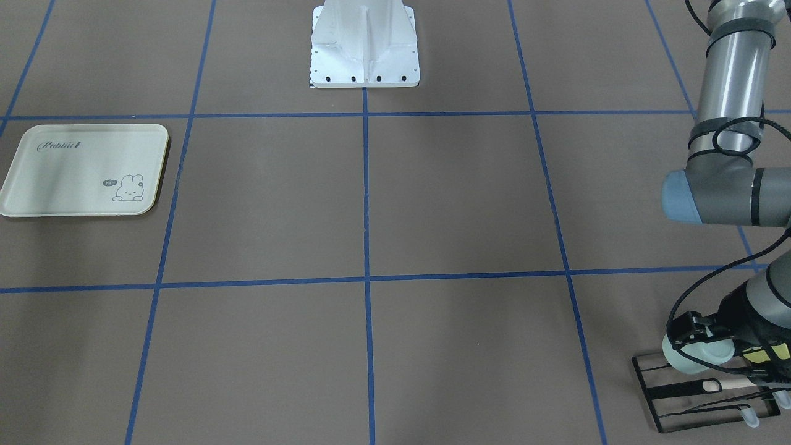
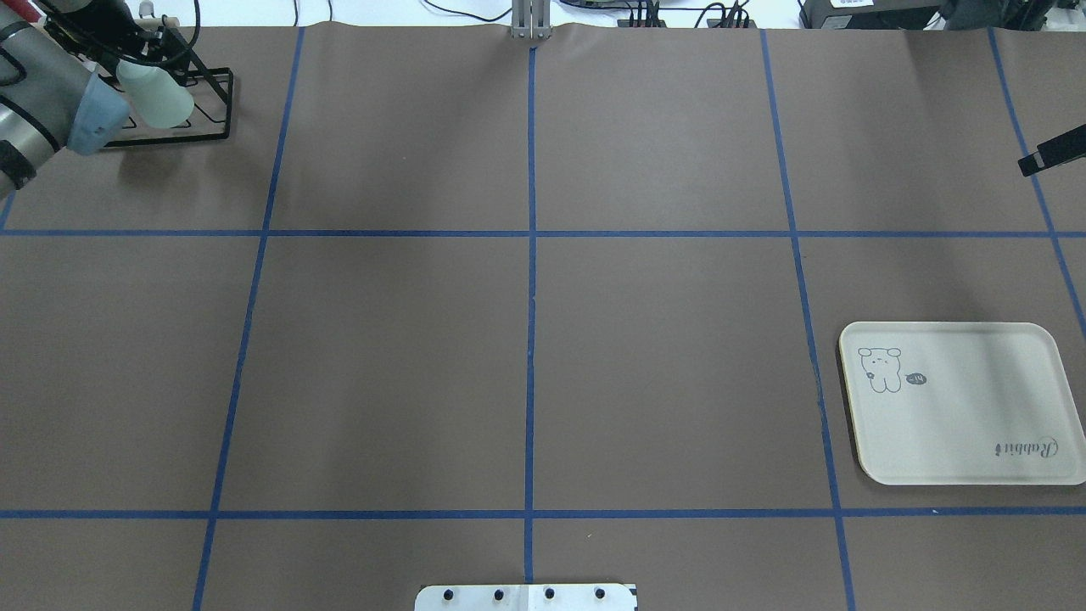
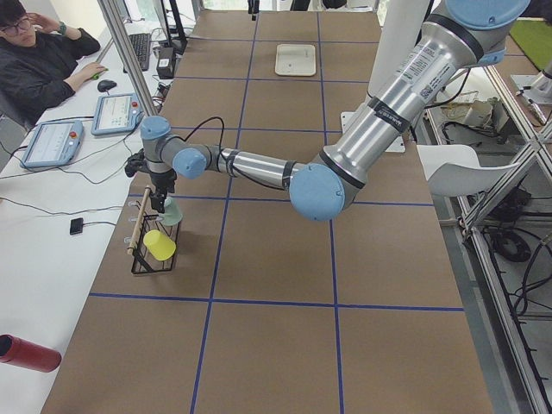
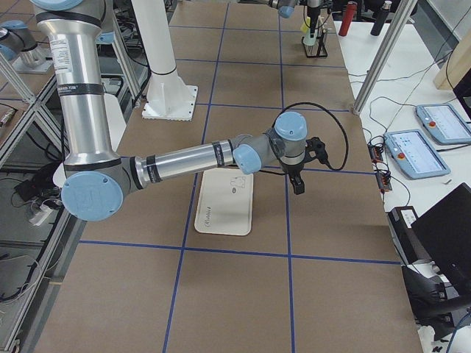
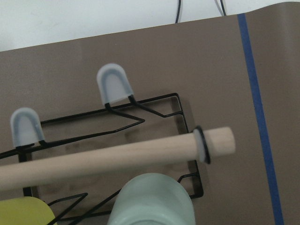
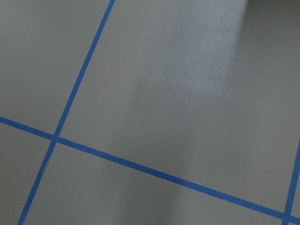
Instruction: Left arm grabs green cup and hands to right arm on tray
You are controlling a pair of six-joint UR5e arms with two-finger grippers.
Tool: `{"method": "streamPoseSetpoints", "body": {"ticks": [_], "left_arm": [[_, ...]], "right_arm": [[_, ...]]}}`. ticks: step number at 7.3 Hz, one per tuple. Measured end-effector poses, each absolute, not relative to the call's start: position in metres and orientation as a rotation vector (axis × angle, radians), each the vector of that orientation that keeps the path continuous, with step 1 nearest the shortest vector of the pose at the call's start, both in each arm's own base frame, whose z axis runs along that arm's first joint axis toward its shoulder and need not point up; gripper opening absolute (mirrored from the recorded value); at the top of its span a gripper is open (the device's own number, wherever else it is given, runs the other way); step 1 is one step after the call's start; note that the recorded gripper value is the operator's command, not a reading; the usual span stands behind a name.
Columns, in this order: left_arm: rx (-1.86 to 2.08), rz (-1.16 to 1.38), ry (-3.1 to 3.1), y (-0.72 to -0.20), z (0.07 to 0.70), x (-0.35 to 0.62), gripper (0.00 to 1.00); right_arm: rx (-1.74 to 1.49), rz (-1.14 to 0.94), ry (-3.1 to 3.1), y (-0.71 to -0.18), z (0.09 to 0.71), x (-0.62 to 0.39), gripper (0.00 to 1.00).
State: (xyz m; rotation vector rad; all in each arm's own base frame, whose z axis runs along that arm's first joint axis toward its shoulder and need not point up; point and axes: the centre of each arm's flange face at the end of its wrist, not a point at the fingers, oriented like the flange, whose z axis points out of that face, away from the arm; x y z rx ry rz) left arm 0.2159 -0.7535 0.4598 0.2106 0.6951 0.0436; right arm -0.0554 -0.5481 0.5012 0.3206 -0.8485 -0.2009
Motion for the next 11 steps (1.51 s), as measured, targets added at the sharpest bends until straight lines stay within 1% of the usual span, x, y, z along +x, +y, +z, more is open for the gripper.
{"method": "streamPoseSetpoints", "body": {"ticks": [6, 8, 11], "left_arm": [[0.208, 0.042, 0.693, -0.7519, 0.4633, 0.2141, 0.97], [0.207, 0.041, 0.691, -0.7520, 0.4647, 0.2129, 0.87], [0.206, 0.035, 0.689, -0.7531, 0.4646, 0.2096, 0.45]], "right_arm": [[0.320, -0.203, -0.849, -0.5480, 0.5012, -0.0566, 0.99], [0.320, -0.203, -0.849, -0.5480, 0.5012, -0.0567, 0.99], [0.320, -0.203, -0.849, -0.5480, 0.5012, -0.0566, 0.99]]}}
